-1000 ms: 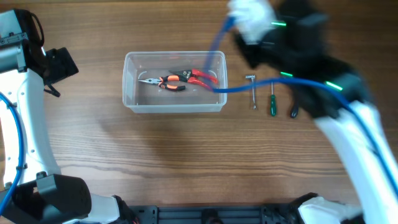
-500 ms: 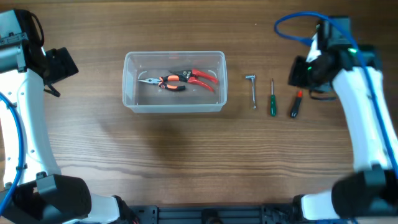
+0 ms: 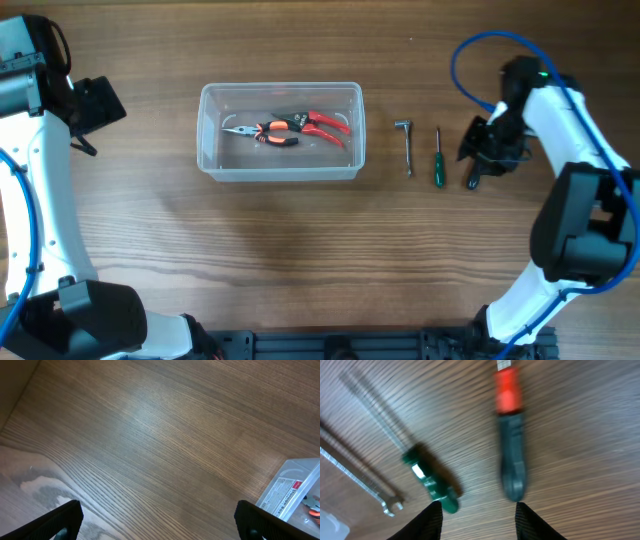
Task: Pack container
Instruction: 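Grasp the red-handled black screwdriver with the right gripper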
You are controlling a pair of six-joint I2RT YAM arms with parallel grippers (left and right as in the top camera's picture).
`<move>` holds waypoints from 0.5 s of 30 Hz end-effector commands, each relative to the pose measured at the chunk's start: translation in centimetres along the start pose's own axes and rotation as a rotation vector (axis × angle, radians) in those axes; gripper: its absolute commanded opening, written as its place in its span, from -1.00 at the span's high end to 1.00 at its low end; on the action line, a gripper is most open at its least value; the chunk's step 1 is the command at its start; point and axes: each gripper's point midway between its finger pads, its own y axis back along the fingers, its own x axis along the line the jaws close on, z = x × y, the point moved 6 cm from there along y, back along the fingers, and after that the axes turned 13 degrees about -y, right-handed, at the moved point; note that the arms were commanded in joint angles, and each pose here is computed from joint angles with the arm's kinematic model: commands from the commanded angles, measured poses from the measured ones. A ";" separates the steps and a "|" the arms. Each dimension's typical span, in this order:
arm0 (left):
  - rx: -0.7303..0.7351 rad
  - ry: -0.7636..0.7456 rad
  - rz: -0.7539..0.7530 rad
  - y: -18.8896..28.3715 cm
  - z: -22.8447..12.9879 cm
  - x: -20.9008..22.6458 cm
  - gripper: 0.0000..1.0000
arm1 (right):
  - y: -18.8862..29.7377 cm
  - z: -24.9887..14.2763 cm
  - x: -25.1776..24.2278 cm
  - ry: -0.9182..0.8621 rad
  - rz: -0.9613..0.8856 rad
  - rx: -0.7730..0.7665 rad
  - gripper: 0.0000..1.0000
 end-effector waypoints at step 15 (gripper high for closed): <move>0.002 0.001 0.006 -0.1 0.0 0.1 -1.00 | -1.9 1.2 -2.8 0.080 -0.061 -0.041 0.03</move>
